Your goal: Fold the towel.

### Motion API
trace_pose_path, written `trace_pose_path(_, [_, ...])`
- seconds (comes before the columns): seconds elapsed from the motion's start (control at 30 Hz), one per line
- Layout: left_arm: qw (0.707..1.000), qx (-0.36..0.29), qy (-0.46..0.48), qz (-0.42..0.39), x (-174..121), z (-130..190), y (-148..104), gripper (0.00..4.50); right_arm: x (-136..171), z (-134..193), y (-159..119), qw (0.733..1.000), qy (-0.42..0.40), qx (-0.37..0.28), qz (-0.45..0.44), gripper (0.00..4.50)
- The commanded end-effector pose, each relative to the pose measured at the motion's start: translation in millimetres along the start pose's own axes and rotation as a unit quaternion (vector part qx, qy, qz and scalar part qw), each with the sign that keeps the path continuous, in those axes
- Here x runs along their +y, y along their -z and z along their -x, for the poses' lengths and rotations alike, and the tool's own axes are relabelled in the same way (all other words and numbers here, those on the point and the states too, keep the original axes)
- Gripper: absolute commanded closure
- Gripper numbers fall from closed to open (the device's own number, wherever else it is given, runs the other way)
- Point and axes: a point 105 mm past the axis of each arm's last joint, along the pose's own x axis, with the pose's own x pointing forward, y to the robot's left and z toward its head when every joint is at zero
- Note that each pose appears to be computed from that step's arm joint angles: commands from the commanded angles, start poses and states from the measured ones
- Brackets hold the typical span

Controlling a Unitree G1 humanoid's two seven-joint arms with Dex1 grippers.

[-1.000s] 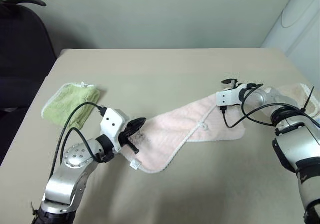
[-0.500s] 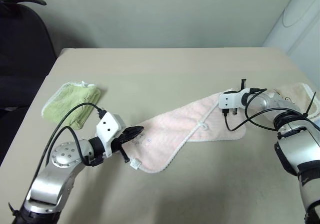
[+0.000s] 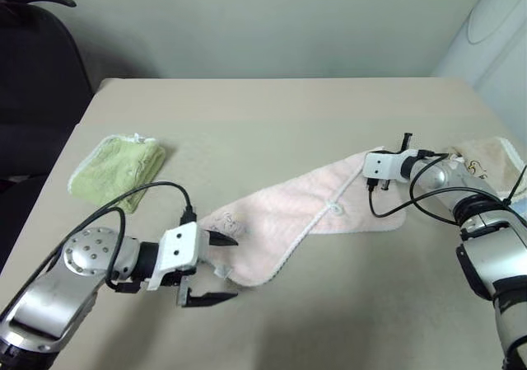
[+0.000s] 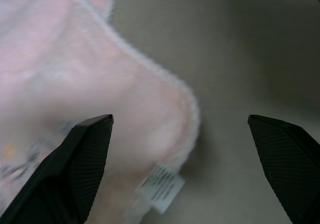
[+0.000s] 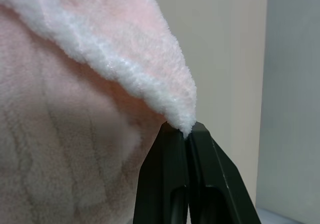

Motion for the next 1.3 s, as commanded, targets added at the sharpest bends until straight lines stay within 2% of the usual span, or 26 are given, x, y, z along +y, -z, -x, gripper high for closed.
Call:
trace_pose_path(0.03, [0.999,0.004,0.033,-0.019,-9.7,-15.7,-1.9,0.03,-18.5,7.4,-2.2,0.999,0.038,-0.017,-0.013,4.5])
trace_pose_path(0.17, [0.998,0.037,0.043,-0.037,-8.1,-30.3,11.9,0.03,-19.1,11.1,-2.7,0.999,0.043,-0.024,-0.018,4.5])
trace_pose_path(0.37, [0.999,0.033,0.019,-0.038,10.5,-41.7,17.1,0.03,-16.3,18.0,-2.2,0.998,0.045,-0.032,-0.021,4.5])
trace_pose_path(0.53, [0.998,0.039,0.022,-0.034,12.7,-45.6,25.1,0.03,-12.8,25.8,3.0,0.998,0.044,-0.027,-0.025,4.5])
trace_pose_path(0.63, [0.998,0.031,0.028,-0.035,10.2,-48.5,24.7,0.59,-12.2,29.1,5.0,0.998,0.045,-0.024,-0.028,4.5])
trace_pose_path(1.0, [0.998,0.031,0.021,-0.043,9.6,-53.6,29.5,4.46,-10.7,30.5,1.5,0.998,0.043,-0.026,-0.031,4.5])
trace_pose_path(1.13, [0.999,0.026,0.019,-0.041,7.9,-53.5,28.8,4.46,-10.4,28.9,-0.4,0.998,0.043,-0.028,-0.031,4.5])
trace_pose_path(1.3, [0.998,-0.062,-0.013,0.019,15.8,-43.7,1.2,4.46,-12.2,28.9,0.6,0.998,0.044,-0.027,-0.031,4.5])
